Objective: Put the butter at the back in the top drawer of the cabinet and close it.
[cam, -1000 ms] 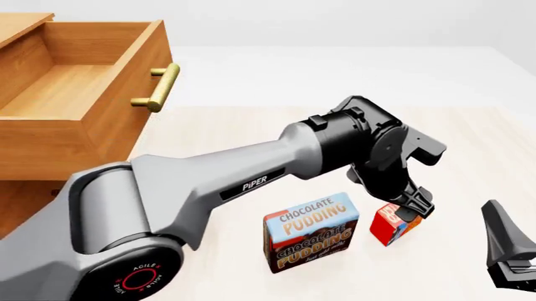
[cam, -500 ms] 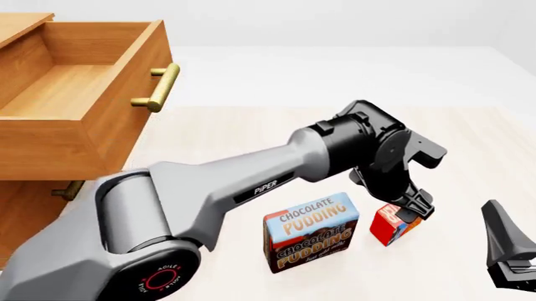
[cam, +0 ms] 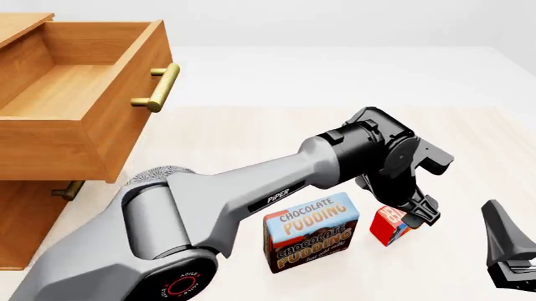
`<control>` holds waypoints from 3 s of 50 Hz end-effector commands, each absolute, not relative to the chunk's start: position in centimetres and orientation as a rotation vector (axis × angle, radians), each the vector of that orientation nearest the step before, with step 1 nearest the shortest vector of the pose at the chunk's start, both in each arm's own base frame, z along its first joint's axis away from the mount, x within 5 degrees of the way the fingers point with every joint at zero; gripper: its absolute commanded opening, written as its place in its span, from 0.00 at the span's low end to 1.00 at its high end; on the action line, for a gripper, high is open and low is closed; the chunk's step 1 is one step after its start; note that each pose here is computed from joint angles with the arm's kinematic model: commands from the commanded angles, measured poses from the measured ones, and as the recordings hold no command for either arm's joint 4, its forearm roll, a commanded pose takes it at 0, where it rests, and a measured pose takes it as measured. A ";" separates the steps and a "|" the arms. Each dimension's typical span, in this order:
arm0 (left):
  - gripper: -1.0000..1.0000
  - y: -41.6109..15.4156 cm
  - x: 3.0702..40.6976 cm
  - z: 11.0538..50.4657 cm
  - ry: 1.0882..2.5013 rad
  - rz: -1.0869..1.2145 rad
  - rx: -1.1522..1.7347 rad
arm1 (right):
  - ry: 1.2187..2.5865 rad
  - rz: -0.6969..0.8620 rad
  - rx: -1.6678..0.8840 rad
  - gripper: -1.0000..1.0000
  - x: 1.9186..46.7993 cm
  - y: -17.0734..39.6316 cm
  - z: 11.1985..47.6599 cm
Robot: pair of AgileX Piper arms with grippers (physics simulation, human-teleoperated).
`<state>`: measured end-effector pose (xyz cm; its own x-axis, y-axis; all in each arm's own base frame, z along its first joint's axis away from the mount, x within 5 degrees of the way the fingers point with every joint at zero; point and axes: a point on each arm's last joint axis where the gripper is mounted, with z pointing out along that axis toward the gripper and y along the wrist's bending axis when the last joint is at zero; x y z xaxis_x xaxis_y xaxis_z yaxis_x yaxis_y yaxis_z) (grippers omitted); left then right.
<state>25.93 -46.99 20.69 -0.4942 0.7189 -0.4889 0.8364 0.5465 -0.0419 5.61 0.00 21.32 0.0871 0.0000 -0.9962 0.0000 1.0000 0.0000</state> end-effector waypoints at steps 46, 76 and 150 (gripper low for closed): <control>1.00 -48.1 26.3 18.5 2.399 -0.376 1.259 | 1.484 0.000 0.000 1.00 5.6 0.0 21.3; 1.00 -47.9 26.8 17.7 2.415 -0.371 1.240 | 1.484 0.000 0.000 1.00 5.6 0.0 21.3; 0.00 -48.6 26.2 16.8 2.410 -0.382 1.243 | 1.484 0.000 0.000 1.00 5.6 0.0 21.3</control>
<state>26.58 -48.35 16.01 -0.5436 0.7099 -0.4477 0.8094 0.5846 -0.0557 5.61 0.00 21.32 0.0871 0.0000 -0.9962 0.0000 1.0000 0.0000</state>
